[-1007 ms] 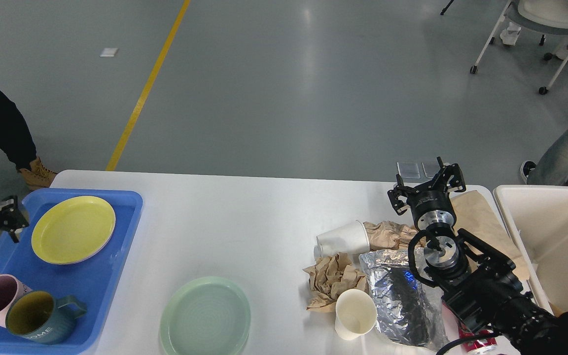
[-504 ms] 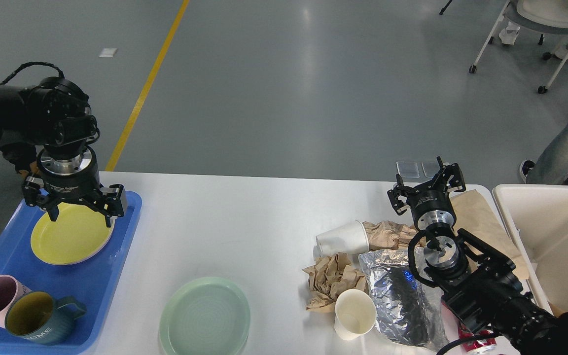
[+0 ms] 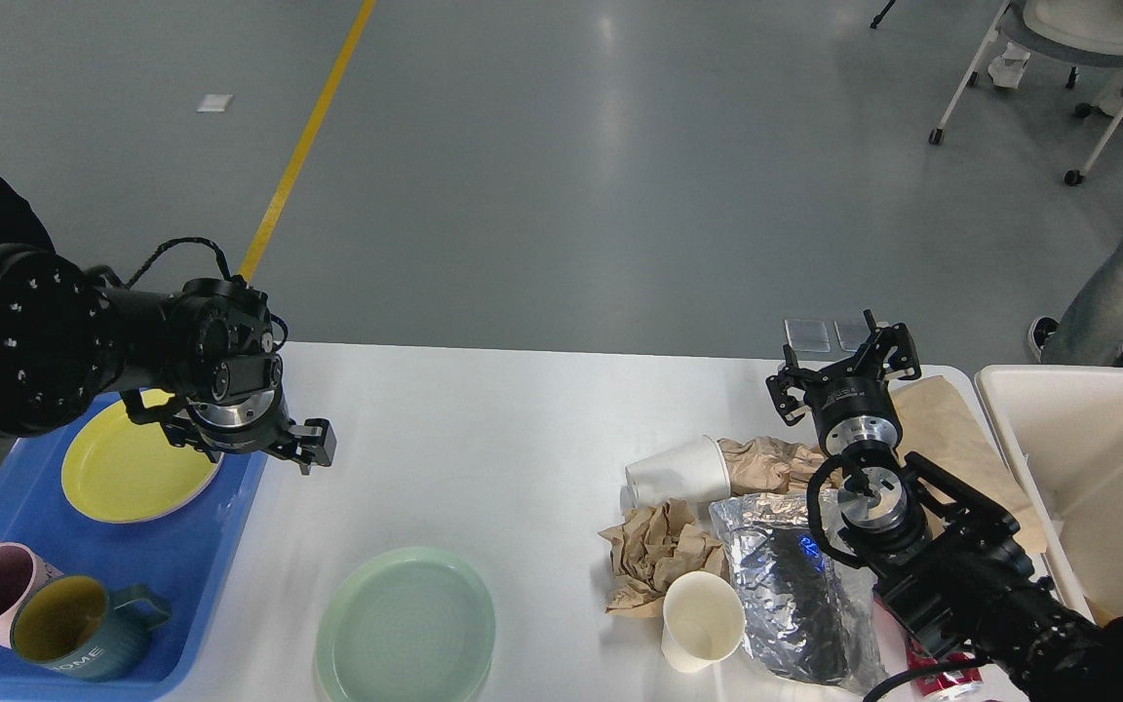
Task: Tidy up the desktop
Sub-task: 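Raise the left gripper and move it toward the pale green plate, then lower the left gripper and grasp the pale green plate edge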
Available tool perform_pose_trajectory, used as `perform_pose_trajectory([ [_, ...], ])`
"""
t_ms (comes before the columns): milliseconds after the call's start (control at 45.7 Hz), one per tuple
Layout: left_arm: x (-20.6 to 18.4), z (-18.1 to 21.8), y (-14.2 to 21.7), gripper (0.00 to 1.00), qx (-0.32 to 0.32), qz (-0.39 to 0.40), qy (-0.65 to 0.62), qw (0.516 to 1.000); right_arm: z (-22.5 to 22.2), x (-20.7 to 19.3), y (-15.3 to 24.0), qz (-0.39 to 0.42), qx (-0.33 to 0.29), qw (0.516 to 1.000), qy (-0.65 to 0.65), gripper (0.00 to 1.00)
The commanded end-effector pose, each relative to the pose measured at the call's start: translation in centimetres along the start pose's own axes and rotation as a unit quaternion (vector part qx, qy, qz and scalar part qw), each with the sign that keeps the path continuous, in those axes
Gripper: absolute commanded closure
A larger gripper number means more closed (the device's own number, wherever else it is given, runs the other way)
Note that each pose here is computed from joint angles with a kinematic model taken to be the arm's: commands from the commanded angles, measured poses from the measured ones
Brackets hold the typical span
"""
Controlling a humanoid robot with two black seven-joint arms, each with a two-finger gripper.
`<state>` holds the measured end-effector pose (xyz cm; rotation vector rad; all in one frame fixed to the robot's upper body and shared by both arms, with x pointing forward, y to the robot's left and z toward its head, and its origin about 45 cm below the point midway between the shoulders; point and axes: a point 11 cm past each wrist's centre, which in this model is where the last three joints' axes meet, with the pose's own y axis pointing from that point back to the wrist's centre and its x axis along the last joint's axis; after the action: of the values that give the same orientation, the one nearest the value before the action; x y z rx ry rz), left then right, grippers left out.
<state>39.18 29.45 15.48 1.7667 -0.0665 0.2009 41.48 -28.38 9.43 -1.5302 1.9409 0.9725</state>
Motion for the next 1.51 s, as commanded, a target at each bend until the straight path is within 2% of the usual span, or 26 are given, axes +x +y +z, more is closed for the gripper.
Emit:
perform_pose_trajectory([
  [0,-1.7,2.1,-1.7,0.04,-0.043,-0.023,0.017,0.999,0.0,0.0,0.0,0.000,0.000,1.000,0.000,0.00],
  [153,-3.3,4.0,-2.4,0.04,-0.074,-0.051,0.020,0.996,0.0,0.0,0.0,0.000,0.000,1.000,0.000,0.00],
  [416,-4.5,4.0,-2.4,0.04,-0.076,-0.099,0.009,0.992,0.0,0.0,0.0,0.000,0.000,1.000,0.000,0.00],
  [591,-5.9,3.8,-3.6,0.04,-0.074,-0.118,0.012,0.990,0.0,0.0,0.0,0.000,0.000,1.000,0.000,0.00],
  [810,-7.2,3.1,-5.7,0.04,-0.067,-0.117,0.027,0.991,0.0,0.0,0.0,0.000,0.000,1.000,0.000,0.00],
  [920,-7.4,3.0,-6.4,0.08,-0.066,-0.102,0.036,0.992,0.0,0.0,0.0,0.000,0.000,1.000,0.000,0.00],
  [985,-7.2,2.9,-6.5,0.14,-0.066,-0.097,0.039,0.992,0.0,0.0,0.0,0.000,0.000,1.000,0.000,0.00],
  [1095,-7.3,2.7,-6.5,0.35,-0.070,-0.103,0.040,0.991,0.0,0.0,0.0,0.000,0.000,1.000,0.000,0.00],
  [1248,-7.9,2.7,-6.6,0.51,-0.069,-0.121,0.037,0.990,0.0,0.0,0.0,0.000,0.000,1.000,0.000,0.00],
  [1379,-8.5,2.8,-6.2,0.80,-0.075,-0.156,0.034,0.984,0.0,0.0,0.0,0.000,0.000,1.000,0.000,0.00],
  [1489,-8.8,3.0,-6.0,0.94,-0.082,-0.175,0.032,0.981,0.0,0.0,0.0,0.000,0.000,1.000,0.000,0.00],
])
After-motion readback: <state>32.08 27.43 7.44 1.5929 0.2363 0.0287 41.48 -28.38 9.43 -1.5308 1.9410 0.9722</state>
